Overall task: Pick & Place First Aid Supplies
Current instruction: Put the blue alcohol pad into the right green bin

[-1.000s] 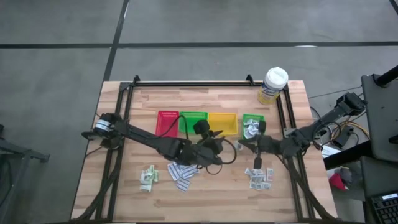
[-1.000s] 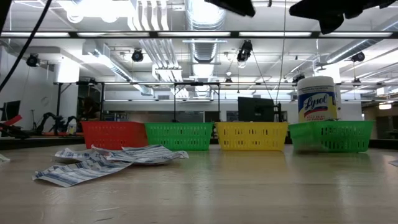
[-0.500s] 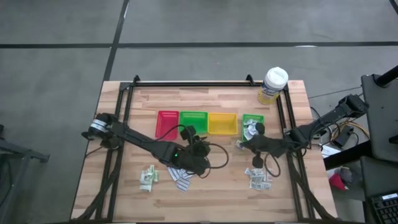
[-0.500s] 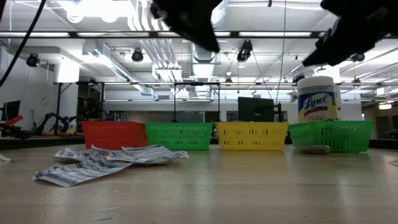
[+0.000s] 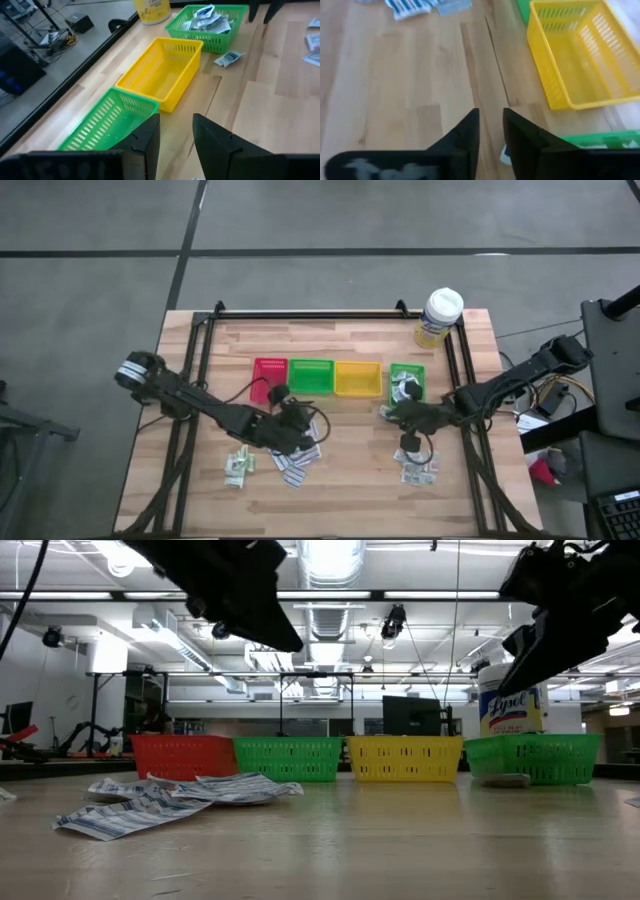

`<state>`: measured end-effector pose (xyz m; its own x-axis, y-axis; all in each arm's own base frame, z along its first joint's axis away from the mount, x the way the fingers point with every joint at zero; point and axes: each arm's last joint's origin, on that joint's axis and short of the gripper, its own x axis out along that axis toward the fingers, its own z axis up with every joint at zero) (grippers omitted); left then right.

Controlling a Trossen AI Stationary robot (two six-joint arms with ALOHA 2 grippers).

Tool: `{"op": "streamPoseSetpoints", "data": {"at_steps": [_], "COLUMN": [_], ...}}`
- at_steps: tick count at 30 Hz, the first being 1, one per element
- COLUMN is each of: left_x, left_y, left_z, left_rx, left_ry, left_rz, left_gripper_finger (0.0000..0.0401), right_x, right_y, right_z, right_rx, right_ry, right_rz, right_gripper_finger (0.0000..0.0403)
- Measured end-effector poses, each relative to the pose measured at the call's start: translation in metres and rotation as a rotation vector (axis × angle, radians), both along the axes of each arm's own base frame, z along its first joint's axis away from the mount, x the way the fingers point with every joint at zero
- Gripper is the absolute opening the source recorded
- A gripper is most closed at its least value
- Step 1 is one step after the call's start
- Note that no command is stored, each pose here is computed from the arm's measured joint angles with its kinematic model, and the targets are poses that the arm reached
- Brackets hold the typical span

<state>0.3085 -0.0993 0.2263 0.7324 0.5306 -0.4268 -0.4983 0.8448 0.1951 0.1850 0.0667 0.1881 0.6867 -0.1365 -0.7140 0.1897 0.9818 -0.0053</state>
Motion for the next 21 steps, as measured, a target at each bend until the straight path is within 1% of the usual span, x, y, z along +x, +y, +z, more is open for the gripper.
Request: {"op": "streamPoseSetpoints", "data": {"at_steps": [5, 9, 13, 16, 21], "left_x": [-0.018, -0.031, -0.045, -0.054, -0.067], "left_y": [0.006, 0.009, 0.012, 0.015, 0.018], "left_z": [-0.006, -0.013, -0.020, -0.025, -0.034], "left_rx": [-0.020, -0.031, -0.047, -0.066, -0.074], "left_ry": [-0.030, -0.052, -0.092, -0.132, -0.149], "left_rz": [-0.014, -0.023, -0.031, -0.039, -0.047], "left_gripper_finger": [0.0121, 0.0121, 0.0121, 0.0121, 0.0121], "right_x": [0.017, 0.034, 0.047, 0.053, 0.059], "right_y": [0.005, 0.008, 0.011, 0.010, 0.007], "right_z": [-0.005, -0.012, -0.020, -0.027, -0.034], "right_rx": [-0.044, -0.091, -0.126, -0.120, -0.089], "right_ry": [0.151, 0.267, 0.361, 0.415, 0.473], "right_rz": [-0.026, -0.042, -0.052, -0.070, -0.104], "right_gripper_finger": [0.0124, 0.0142, 0.0148, 0.0145, 0.0141]}}
